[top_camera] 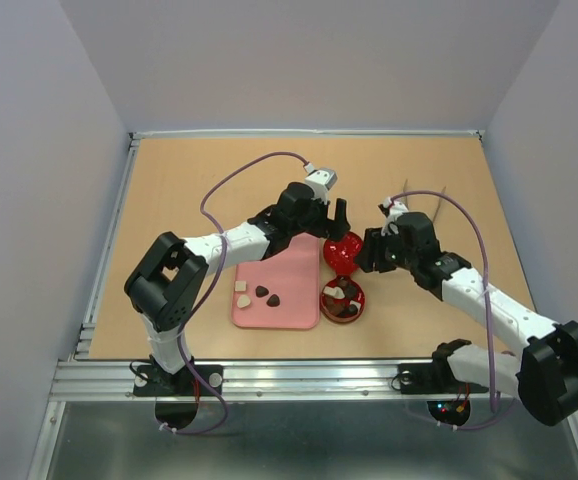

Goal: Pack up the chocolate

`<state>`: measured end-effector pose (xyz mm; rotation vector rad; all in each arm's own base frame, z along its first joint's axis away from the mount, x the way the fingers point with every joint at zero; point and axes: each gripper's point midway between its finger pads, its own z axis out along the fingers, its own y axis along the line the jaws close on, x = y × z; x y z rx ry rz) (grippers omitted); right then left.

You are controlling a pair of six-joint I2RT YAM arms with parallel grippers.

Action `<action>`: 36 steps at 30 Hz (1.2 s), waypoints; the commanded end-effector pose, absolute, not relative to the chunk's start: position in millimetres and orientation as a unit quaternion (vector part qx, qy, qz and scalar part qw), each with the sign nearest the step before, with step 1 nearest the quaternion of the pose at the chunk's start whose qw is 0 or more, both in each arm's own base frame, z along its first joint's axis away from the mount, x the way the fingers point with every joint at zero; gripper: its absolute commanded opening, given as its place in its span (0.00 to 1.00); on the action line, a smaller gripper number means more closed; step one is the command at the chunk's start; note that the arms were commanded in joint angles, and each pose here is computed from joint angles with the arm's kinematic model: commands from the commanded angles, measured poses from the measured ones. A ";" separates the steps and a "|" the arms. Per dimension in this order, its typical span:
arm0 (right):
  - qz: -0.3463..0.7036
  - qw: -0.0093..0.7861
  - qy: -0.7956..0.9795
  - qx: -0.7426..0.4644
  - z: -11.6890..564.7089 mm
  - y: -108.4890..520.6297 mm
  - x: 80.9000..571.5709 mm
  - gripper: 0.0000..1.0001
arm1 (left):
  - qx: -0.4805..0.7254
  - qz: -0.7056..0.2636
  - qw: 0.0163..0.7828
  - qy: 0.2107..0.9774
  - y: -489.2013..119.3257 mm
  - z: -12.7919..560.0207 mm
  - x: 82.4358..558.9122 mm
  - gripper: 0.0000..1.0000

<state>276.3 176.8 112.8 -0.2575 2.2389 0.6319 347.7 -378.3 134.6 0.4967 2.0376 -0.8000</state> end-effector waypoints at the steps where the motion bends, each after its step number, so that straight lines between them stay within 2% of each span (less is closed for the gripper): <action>1: 0.200 0.367 0.908 -0.033 117.0 163.3 267.1 0.53 | 0.208 -0.313 0.465 0.801 -378.0 152.4 354.6 0.96; 7: 0.169 0.311 0.935 -0.008 94.4 161.6 238.4 0.49 | 0.227 -0.294 0.465 0.804 -381.0 143.6 362.3 0.96; 14: 0.165 0.265 0.950 -0.015 73.8 169.9 214.8 0.40 | 0.240 -0.284 0.455 0.809 -383.7 129.2 365.9 0.96; 28: 0.136 0.237 0.962 0.002 47.7 160.3 199.2 0.38 | 0.271 -0.281 0.430 0.814 -390.0 102.7 363.8 0.92; 36: 0.130 0.229 0.965 0.004 41.8 159.4 197.4 0.33 | 0.278 -0.266 0.425 0.820 -389.1 90.5 368.3 0.84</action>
